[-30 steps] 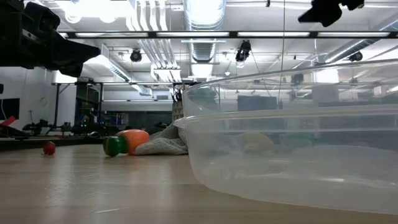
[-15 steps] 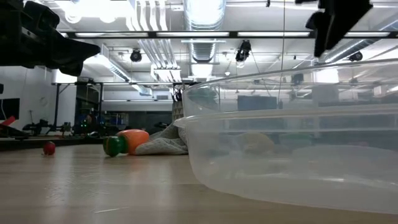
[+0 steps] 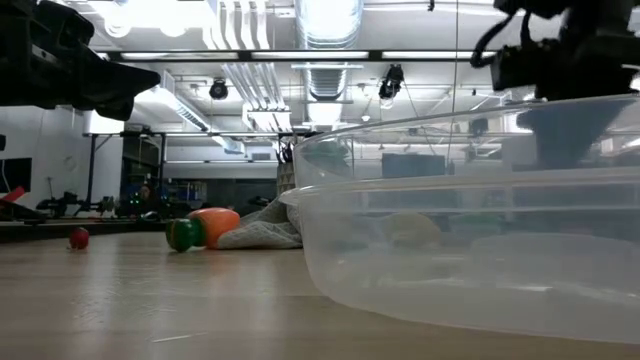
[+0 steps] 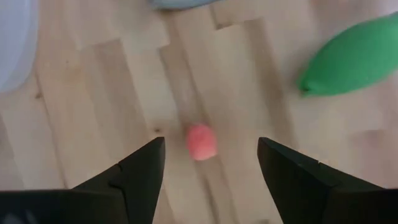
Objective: Pick and placing Produce into tupperware
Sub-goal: Put the peach into the transparent bin
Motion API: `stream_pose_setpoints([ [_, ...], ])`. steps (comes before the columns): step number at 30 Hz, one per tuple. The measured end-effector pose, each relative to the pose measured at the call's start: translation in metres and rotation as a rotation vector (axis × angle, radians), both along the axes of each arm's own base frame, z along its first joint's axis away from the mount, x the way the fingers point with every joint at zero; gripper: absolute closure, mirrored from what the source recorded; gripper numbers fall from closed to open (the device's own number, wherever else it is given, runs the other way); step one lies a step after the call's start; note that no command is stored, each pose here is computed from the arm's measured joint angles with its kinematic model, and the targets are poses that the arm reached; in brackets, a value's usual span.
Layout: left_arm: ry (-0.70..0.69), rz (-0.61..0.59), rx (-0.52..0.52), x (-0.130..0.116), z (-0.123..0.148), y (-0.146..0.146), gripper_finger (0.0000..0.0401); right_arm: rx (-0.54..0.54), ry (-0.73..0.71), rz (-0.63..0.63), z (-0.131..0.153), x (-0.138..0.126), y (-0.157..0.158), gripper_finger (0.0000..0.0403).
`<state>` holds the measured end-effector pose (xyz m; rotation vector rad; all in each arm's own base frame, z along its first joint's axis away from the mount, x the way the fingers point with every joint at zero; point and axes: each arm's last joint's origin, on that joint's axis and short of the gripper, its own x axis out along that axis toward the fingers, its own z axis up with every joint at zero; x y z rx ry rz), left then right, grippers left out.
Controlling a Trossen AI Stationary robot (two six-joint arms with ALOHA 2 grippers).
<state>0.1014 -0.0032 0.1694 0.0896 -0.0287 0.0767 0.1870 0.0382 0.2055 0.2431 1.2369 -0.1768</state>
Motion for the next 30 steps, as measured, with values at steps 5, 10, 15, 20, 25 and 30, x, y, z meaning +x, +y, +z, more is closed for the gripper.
stream_pose_setpoints([
  [5,-0.007,0.0,-0.001,0.0,0.001,0.0,0.0401,0.065,-0.013,-0.01,-0.021,-0.004,0.001,0.0157],
  [10,-0.038,0.001,-0.004,0.0,0.004,0.0,0.0401,0.065,-0.022,-0.016,-0.037,-0.008,0.0,0.0158],
  [15,-0.094,0.001,-0.008,-0.001,0.009,0.0,0.0401,0.075,-0.065,-0.016,-0.055,-0.012,-0.001,0.0156],
  [20,-0.091,0.001,-0.007,0.0,0.009,0.0,0.0401,0.084,-0.096,-0.02,-0.062,-0.013,-0.001,0.0161],
  [25,-0.087,0.001,-0.007,0.0,0.009,0.0,0.0401,0.089,-0.124,-0.015,-0.073,-0.016,-0.002,0.0159],
  [30,-0.086,0.001,-0.007,0.0,0.008,0.0,0.0401,0.088,-0.116,-0.027,-0.081,-0.02,-0.003,0.0164],
])
